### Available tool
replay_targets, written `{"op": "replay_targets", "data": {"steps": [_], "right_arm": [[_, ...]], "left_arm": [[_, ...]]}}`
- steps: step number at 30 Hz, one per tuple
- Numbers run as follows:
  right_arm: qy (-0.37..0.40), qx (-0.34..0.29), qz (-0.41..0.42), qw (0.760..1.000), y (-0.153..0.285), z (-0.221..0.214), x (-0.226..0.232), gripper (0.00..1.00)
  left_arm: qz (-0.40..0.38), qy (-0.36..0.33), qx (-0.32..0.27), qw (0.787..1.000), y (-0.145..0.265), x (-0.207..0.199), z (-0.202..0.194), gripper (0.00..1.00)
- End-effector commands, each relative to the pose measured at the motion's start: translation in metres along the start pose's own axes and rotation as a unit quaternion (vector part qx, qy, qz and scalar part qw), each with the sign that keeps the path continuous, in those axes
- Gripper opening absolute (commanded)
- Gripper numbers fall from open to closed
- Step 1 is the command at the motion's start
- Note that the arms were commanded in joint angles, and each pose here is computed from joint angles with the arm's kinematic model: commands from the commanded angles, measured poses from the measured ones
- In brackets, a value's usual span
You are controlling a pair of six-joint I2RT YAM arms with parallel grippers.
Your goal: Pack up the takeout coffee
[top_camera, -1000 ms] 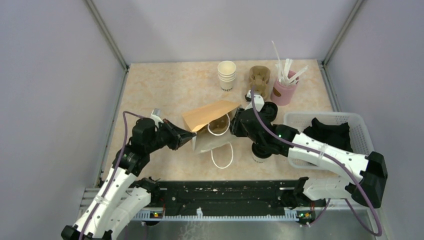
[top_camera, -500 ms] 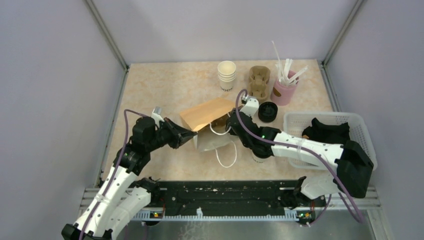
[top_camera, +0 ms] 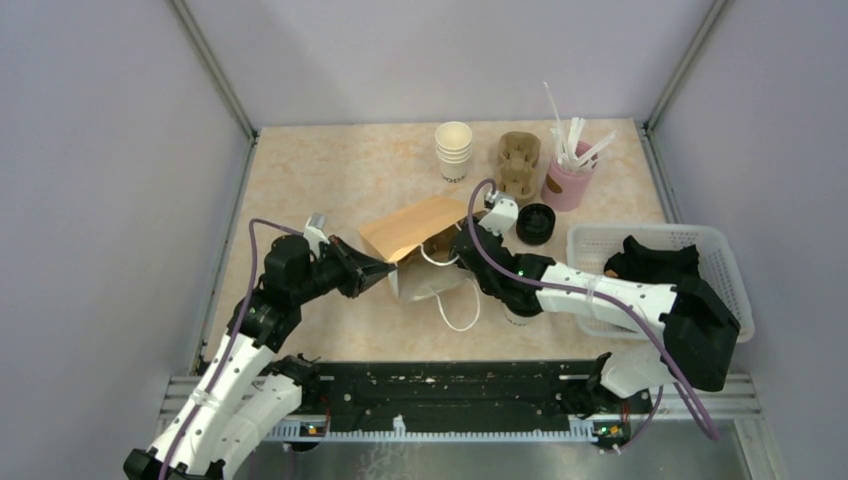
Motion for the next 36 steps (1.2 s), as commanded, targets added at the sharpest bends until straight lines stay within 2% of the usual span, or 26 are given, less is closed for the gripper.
{"op": "replay_targets", "data": {"steps": [1,12,19,24,26,30,36], "right_arm": [[-0.048,-0.026,-0.011,0.998,-0.008,0.004,0.003,0.35],[-0.069,-0.017,-0.081,0.994,-0.027,-0.012,-0.001,0.30],[-0.064,-0.029,-0.066,0.995,-0.037,-0.008,-0.002,0.27],[-0.079,-0.030,-0.041,0.996,-0.046,-0.006,0.001,0.15],[-0.079,-0.033,-0.021,0.996,-0.049,-0.004,0.006,0.15],[-0.073,-0.023,-0.012,0.997,-0.055,-0.006,0.010,0.22],[-0.045,-0.013,-0.017,0.999,-0.062,-0.009,0.012,0.12]], "left_arm": [[-0.020,-0.004,0.022,1.000,0.002,-0.002,-0.004,0.00],[-0.023,-0.008,0.030,0.999,0.003,0.000,-0.006,0.00],[-0.023,-0.009,0.035,0.999,0.003,0.001,-0.007,0.00],[-0.021,-0.011,0.036,0.999,0.005,0.002,-0.008,0.00],[-0.018,-0.010,0.036,0.999,0.005,0.003,-0.008,0.00],[-0.014,-0.009,0.038,0.999,0.005,0.005,-0.008,0.00],[-0.012,-0.008,0.036,0.999,0.006,0.004,-0.008,0.00]]}}
Point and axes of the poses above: each gripper's point midway between its finger pads, its own y axis back along the fingers, its own x axis along the line the jaws close on, z = x × y, the point moved 9 cm from there along y, back along the fingers, and after that the axes turned 7 degrees about y, right-handed, at the moved point
